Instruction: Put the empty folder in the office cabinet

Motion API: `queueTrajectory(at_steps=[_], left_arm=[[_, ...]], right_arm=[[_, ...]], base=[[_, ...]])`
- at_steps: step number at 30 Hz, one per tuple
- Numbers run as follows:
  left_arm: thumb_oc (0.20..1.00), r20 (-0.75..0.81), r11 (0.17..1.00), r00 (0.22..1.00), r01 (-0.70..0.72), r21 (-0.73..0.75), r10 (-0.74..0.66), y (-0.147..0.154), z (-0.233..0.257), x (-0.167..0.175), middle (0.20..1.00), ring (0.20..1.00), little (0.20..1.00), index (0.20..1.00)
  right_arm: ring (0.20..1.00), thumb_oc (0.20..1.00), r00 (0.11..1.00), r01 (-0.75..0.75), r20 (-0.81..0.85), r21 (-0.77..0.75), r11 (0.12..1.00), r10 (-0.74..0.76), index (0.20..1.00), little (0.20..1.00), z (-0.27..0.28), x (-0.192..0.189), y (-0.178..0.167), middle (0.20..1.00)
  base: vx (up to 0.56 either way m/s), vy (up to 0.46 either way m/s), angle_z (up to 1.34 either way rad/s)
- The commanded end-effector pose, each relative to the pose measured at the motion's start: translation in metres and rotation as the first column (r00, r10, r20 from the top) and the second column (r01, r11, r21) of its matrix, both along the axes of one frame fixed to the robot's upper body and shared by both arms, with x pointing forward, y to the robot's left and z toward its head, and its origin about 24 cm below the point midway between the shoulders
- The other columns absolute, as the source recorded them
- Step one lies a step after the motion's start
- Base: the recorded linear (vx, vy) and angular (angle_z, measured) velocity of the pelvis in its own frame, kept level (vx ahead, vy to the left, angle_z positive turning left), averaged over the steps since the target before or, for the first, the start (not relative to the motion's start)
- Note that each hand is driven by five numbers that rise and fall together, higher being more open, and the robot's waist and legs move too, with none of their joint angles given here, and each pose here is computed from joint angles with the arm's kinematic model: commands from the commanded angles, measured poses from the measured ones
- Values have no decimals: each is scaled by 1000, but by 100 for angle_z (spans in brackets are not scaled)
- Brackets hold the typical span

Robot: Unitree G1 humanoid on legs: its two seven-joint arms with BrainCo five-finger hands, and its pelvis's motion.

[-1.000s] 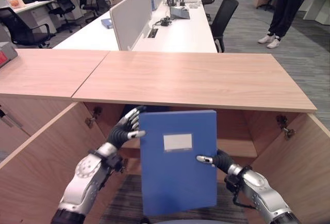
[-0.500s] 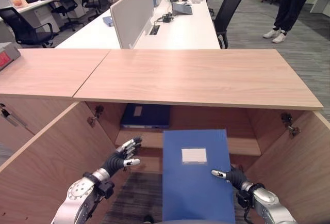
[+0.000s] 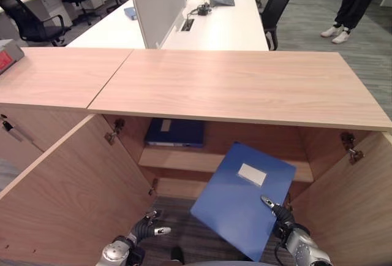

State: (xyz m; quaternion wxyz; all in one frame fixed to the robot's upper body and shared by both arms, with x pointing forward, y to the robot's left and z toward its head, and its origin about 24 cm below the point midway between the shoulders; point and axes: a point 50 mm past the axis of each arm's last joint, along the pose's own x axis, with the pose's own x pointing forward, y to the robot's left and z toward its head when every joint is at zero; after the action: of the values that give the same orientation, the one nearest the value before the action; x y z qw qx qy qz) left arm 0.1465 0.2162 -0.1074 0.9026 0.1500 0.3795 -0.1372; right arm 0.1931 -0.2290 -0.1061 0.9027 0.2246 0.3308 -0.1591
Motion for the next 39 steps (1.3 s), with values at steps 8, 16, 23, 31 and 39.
queueTrajectory(at_steps=[8, 16, 23, 31, 39], left_arm=[[1000, 256, 998, 965, 55, 31, -61, -12, 39, 71, 1000, 1000, 1000, 1000], [1000, 311, 1000, 950, 2, 17, -7, -7, 49, 84, 1000, 1000, 1000, 1000], [1000, 325, 999, 945, -4, 41, -10, -3, 51, 87, 1000, 1000, 1000, 1000], [1000, 324, 998, 946, -42, 55, 22, 4, 50, 87, 1000, 1000, 1000, 1000], [1000, 278, 988, 953, -143, 61, 121, 18, 38, 75, 1000, 1000, 1000, 1000]], right_arm=[[200, 200, 738, 413, 447, 292, 862, -505, 200, 200, 131, 138, -41, 200], [200, 200, 477, 557, 531, 433, 709, -700, 200, 200, 217, 160, -101, 200], [200, 200, 272, 548, 606, 541, 638, -747, 200, 200, 306, 170, -122, 200], [200, 200, 164, 531, 640, 584, 614, -751, 200, 200, 350, 168, -125, 200], [200, 200, 241, 496, 669, 538, 681, -703, 200, 200, 354, 182, -101, 200]], base=[[-95, 5, 4], [-6, -1, 11], [41, 9, 6], [57, 38, 4], [108, -67, -11]])
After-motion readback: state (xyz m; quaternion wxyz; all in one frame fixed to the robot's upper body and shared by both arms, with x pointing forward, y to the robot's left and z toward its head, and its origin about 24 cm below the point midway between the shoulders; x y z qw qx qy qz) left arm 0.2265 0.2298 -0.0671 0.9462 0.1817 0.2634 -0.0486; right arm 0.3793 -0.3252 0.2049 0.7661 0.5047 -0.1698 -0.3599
